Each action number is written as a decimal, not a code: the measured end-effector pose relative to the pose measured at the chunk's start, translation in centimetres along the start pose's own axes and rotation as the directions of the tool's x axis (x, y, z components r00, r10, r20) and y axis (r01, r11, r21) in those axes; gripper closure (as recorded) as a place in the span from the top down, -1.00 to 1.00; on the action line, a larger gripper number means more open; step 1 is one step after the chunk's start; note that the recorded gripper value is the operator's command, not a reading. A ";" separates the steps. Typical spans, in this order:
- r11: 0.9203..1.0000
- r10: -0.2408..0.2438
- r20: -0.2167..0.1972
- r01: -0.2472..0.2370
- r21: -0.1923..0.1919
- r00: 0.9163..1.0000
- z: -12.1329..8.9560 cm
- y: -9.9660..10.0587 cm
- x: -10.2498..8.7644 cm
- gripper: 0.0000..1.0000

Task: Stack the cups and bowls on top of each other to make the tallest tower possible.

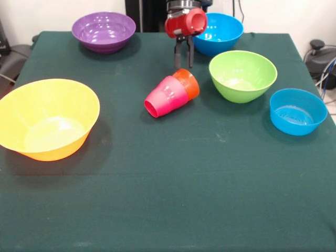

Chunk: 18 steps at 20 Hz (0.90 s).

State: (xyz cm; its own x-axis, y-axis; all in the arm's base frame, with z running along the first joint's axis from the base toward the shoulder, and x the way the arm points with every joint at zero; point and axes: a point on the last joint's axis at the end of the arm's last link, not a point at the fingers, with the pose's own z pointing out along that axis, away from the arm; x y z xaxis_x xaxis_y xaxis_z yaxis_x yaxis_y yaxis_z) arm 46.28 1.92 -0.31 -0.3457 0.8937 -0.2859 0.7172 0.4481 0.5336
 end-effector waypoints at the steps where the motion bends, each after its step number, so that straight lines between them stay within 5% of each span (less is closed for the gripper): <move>1: 1.000 0.006 0.003 -0.006 -0.004 1.000 0.6 0.1 0.1 1.00; 18: 0.992 0.106 -0.033 -0.108 -0.071 0.994 3.8 2.1 0.5 1.00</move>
State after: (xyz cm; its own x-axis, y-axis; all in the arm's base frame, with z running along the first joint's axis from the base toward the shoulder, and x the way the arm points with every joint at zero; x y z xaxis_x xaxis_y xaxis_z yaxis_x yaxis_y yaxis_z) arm 49.93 3.23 -2.35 -0.2876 0.9364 -0.2012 0.7057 0.3492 0.6164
